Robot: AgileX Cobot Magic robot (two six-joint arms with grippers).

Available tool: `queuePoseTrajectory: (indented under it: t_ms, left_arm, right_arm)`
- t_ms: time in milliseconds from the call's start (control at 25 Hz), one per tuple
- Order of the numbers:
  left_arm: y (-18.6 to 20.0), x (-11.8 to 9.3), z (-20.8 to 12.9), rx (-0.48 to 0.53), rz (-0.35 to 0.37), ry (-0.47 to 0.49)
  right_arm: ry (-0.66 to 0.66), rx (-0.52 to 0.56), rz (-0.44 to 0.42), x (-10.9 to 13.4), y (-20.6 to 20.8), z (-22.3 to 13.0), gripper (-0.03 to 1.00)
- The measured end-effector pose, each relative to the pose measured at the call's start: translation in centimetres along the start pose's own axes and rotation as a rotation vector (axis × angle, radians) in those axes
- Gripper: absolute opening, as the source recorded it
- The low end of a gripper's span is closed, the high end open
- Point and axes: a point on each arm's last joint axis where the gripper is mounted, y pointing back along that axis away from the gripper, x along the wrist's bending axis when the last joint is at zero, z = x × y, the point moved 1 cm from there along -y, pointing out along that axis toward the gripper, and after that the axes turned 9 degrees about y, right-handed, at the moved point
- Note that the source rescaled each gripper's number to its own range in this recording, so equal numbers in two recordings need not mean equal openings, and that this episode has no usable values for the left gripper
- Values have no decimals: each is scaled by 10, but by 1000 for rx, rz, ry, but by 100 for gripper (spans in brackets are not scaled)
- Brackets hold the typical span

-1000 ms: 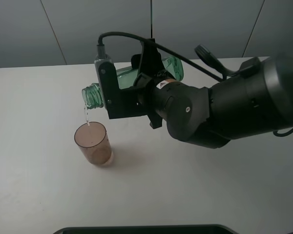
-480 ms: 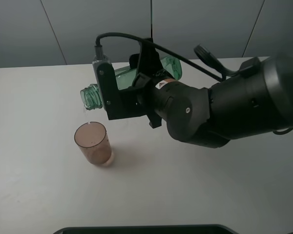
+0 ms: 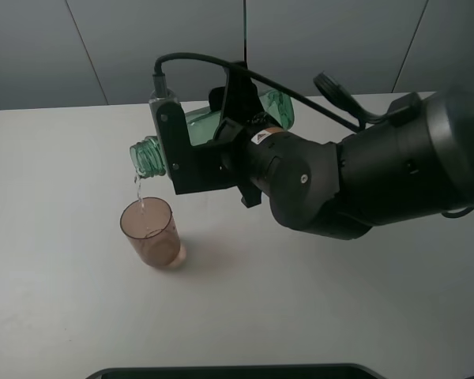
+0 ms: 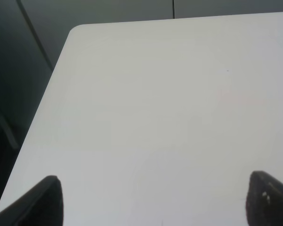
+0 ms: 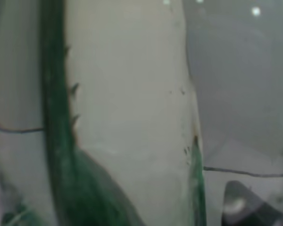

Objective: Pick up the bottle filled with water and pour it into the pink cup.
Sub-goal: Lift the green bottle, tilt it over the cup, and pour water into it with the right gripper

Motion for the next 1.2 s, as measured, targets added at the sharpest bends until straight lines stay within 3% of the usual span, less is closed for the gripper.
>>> queuePoseTrajectory:
  t_ms: [1200]
  left_arm:
    - [0,0,0,0,0,2]
  right_arm:
    - [27,2,-20,-3,-4,-6,2]
